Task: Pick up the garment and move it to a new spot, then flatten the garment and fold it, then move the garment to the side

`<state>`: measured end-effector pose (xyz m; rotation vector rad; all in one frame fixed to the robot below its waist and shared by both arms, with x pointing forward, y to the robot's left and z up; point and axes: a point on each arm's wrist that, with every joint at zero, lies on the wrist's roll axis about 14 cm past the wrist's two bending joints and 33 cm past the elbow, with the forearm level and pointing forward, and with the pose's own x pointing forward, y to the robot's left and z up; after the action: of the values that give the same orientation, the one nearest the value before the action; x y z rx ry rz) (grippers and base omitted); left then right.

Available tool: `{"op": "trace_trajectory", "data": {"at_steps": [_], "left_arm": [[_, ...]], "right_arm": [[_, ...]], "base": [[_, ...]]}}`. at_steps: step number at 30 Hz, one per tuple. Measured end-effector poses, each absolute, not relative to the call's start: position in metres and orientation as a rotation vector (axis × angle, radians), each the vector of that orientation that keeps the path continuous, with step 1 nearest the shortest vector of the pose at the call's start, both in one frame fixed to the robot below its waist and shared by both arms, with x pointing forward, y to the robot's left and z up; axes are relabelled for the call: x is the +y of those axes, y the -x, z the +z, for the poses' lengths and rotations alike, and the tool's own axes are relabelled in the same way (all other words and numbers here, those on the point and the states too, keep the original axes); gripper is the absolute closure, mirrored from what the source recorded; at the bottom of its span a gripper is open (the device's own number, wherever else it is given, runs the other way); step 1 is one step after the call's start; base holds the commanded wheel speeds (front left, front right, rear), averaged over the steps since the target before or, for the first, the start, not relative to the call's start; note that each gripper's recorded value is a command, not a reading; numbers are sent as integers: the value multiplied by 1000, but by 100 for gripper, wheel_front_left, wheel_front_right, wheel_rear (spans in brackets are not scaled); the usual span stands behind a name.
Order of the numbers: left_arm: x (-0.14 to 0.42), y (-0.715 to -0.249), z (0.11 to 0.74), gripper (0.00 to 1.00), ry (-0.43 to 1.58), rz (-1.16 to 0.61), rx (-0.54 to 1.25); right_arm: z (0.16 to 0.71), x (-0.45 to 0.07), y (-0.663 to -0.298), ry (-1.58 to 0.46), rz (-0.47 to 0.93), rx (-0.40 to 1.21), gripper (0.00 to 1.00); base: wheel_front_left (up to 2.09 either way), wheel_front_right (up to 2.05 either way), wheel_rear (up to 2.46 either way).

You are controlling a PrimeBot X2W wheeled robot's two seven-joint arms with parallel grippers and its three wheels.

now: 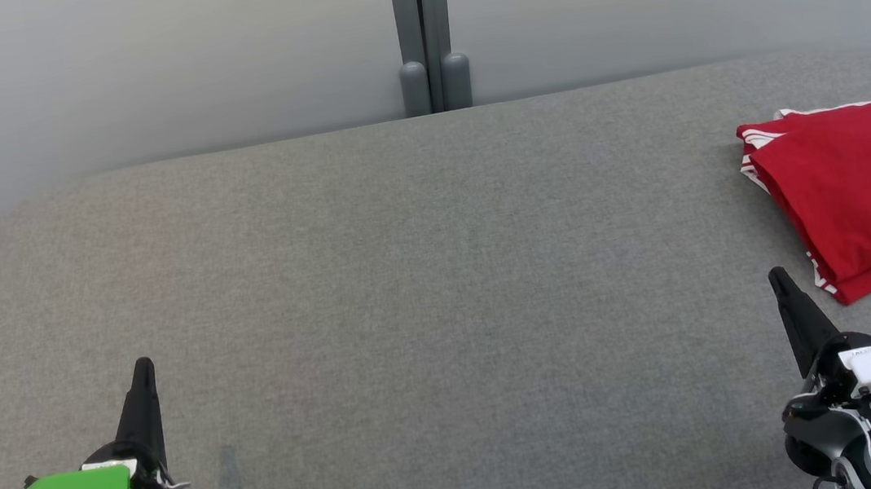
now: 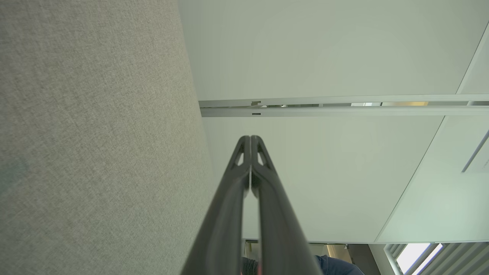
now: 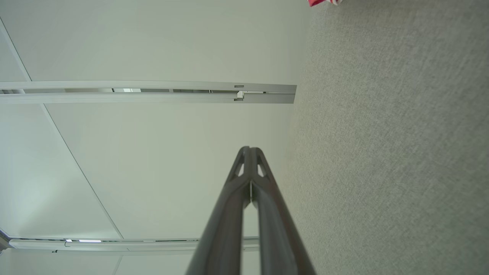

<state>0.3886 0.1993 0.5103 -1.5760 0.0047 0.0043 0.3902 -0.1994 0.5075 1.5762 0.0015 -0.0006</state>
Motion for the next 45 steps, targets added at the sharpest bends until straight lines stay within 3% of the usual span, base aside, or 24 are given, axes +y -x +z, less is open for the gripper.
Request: {"op": "trace_trajectory", "data": {"at_steps": [45], "left_arm": [[199,-389,510,100,1576,4,5]], "right_arm": [[507,-199,-390,-1576,-1,1,100]], "base": [[0,0,0]]}}
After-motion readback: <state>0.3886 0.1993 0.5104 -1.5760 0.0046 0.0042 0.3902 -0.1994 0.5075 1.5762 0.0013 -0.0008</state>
